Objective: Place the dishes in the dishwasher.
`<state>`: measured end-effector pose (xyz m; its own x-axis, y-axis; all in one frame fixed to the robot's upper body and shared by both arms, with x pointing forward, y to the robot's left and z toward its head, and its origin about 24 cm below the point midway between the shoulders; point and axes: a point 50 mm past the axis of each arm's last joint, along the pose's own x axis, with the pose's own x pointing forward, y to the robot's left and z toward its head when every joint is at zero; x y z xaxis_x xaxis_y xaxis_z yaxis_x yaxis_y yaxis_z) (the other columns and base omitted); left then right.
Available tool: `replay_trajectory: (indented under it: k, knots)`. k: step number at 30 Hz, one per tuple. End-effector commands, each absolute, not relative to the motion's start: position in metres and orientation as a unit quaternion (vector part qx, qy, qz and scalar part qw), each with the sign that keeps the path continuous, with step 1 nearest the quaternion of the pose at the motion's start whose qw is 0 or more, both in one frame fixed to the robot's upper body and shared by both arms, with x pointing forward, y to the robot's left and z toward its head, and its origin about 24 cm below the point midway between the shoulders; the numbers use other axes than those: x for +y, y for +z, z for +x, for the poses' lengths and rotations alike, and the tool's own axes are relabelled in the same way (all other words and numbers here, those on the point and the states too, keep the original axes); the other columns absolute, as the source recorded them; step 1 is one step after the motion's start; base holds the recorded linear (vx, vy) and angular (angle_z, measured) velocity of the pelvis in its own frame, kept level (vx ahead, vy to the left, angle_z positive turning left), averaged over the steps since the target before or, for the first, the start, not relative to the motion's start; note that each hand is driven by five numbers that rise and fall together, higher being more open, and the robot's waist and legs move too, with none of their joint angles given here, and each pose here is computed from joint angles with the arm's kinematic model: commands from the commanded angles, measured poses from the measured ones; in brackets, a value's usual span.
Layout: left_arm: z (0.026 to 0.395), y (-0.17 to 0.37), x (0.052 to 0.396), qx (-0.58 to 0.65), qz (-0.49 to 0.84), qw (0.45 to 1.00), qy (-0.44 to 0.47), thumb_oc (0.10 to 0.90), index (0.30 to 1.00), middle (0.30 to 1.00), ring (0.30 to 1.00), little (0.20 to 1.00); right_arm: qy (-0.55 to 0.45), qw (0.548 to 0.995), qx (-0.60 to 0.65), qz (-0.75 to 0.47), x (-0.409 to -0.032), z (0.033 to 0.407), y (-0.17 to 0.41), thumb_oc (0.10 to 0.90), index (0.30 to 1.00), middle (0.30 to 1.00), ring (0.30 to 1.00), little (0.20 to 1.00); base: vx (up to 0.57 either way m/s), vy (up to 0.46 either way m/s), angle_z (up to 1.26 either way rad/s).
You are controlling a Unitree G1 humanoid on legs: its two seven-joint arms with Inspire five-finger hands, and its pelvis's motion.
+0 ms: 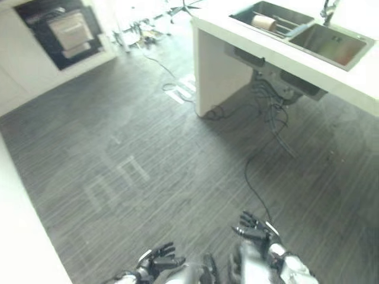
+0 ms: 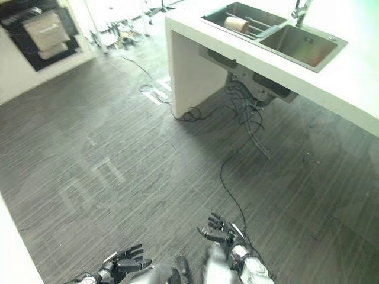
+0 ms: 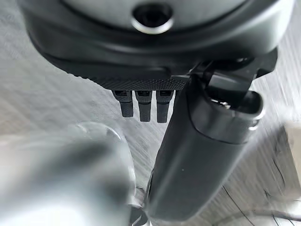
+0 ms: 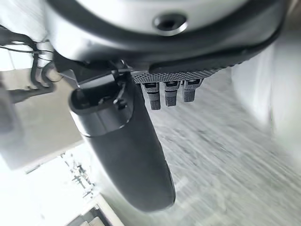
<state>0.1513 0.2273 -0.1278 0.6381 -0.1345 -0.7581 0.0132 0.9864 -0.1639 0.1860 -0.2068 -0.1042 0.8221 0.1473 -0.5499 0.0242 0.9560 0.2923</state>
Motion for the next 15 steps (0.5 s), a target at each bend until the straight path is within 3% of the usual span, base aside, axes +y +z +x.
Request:
replay_trajectory:
  k: [1, 5, 15]
  knots:
    - [0.158, -0.12, 0.22, 0.384, -0.088, 0.917, -0.059, 0.8, 0.9, 0.9, 0.9, 0.9, 0.024, 0.964, 0.242, 0.111, -0.237, 0.204, -0.083, 0.8, 0.9, 0.9, 0.9, 0.9, 0.5, -0.257, -0.18]
    - [0.15, -0.126, 0.216, 0.397, -0.084, 0.912, -0.059, 0.8, 0.9, 0.9, 0.9, 0.9, 0.029, 0.963, 0.241, 0.114, -0.235, 0.203, -0.082, 0.8, 0.9, 0.9, 0.9, 0.9, 0.55, -0.27, 0.06]
    - [0.108, -0.148, 0.215, 0.472, -0.104, 0.875, 0.001, 0.8, 0.9, 0.9, 0.9, 0.9, 0.066, 0.961, 0.262, 0.066, -0.242, 0.207, -0.078, 0.8, 0.9, 0.9, 0.9, 0.9, 0.5, -0.334, -0.45]
